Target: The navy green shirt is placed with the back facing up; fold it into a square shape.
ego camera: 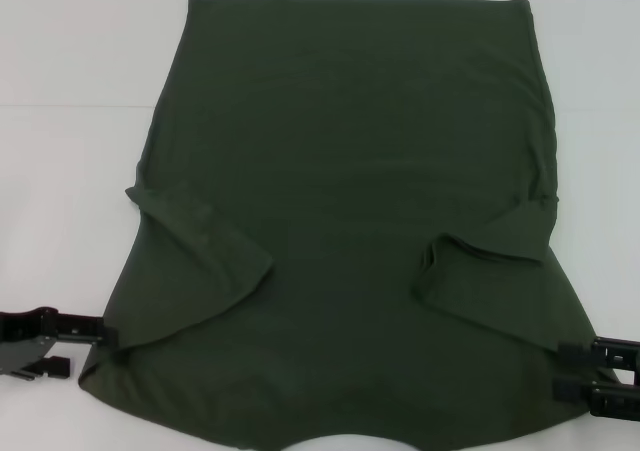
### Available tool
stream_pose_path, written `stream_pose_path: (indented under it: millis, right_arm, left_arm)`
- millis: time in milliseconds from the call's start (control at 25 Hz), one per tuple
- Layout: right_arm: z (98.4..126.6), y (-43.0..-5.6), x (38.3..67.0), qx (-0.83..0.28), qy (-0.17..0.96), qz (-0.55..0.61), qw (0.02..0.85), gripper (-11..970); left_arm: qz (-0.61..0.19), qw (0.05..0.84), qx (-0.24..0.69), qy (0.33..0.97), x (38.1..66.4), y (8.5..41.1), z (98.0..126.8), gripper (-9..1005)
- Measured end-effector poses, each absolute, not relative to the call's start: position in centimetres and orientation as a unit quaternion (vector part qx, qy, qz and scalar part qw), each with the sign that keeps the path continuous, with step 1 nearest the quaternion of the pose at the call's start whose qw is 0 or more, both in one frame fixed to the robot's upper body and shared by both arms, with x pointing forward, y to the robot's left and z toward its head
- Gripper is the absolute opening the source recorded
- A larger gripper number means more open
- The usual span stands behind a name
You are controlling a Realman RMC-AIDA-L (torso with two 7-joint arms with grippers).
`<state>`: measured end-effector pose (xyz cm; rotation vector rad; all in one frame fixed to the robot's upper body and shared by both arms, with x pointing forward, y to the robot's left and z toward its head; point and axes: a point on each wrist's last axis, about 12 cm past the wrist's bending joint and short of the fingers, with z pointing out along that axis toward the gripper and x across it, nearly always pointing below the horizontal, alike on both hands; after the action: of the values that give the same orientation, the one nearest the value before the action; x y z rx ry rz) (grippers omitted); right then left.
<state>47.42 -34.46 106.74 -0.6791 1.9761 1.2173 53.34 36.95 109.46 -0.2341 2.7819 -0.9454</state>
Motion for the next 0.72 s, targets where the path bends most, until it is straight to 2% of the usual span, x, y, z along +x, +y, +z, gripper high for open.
stream_pose_path:
  millis: [720]
  right_arm:
    - [106.67, -34.18, 47.53, -0.263, 0.763, 0.472, 0.354, 708]
  left_arm:
    - [-0.315, 0.090, -0.090, 0.940, 53.41, 36.78, 108.61, 856]
